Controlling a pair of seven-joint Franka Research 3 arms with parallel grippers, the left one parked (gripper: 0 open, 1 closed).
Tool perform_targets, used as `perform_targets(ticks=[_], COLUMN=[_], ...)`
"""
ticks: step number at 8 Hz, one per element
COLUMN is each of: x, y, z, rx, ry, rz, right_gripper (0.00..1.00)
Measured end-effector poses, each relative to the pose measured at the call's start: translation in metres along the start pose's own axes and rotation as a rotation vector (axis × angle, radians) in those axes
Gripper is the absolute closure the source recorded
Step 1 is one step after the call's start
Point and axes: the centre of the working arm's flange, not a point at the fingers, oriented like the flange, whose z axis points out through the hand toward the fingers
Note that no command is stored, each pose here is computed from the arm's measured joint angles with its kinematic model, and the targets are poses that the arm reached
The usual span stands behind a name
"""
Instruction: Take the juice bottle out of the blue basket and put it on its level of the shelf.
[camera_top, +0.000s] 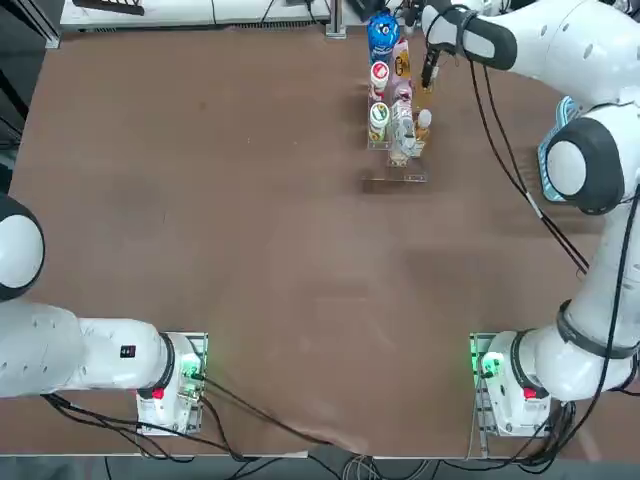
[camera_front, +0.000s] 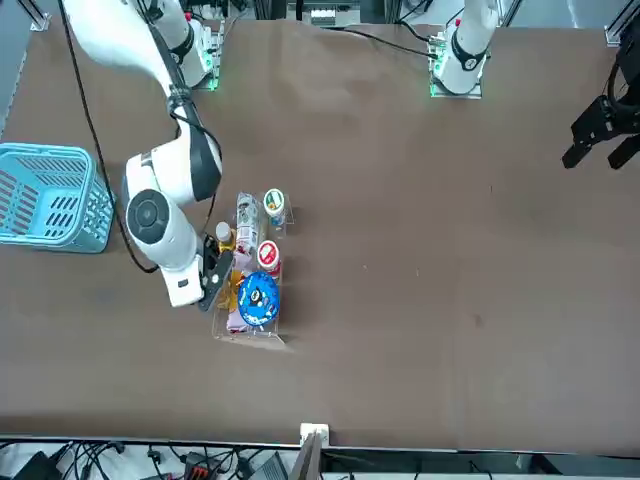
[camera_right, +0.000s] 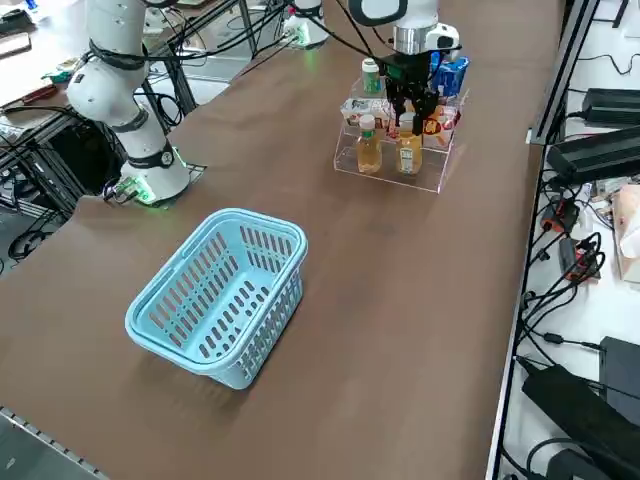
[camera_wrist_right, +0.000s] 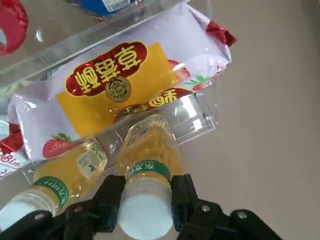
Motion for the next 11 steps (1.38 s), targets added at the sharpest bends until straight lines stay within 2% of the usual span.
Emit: perform_targets(ticks=[11], x=[0.004], y=[0.000], z=[0.027], rx=[0.011], ry=[-0.008], rz=[-0.005], right_gripper=[0.47])
